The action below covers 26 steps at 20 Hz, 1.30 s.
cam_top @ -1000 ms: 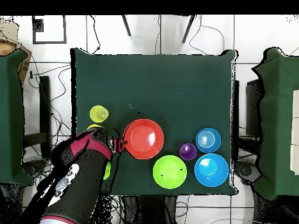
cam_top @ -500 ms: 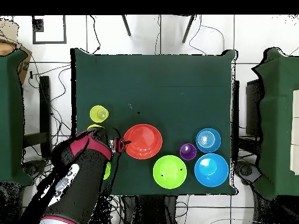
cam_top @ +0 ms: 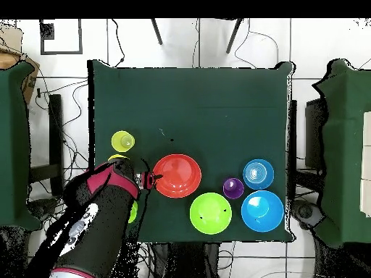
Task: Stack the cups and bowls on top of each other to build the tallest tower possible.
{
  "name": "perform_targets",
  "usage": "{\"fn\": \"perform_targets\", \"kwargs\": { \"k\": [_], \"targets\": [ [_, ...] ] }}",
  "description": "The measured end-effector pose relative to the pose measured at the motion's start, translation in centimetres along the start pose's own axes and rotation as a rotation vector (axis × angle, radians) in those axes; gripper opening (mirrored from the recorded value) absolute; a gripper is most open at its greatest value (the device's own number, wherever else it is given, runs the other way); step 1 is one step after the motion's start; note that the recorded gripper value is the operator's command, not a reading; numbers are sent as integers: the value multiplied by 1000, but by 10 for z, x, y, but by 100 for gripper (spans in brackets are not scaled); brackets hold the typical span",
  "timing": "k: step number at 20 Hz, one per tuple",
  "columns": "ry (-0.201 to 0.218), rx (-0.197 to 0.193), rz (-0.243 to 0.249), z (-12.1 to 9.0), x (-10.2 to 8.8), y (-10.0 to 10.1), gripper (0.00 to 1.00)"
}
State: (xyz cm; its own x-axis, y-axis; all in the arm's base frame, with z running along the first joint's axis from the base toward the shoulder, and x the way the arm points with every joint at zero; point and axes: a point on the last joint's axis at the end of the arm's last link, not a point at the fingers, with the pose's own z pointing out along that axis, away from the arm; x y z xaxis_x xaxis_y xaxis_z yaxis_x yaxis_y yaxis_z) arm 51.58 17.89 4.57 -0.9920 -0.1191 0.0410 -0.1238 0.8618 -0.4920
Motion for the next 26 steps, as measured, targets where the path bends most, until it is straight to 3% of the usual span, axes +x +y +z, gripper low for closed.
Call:
{"fn": "perform_targets", "kwargs": {
  "k": [19, 26],
  "targets": [
    [3, -1, 8, 2, -1, -4, 100],
    [-19, -11, 23, 2, -7, -11, 100]
  ]
}}
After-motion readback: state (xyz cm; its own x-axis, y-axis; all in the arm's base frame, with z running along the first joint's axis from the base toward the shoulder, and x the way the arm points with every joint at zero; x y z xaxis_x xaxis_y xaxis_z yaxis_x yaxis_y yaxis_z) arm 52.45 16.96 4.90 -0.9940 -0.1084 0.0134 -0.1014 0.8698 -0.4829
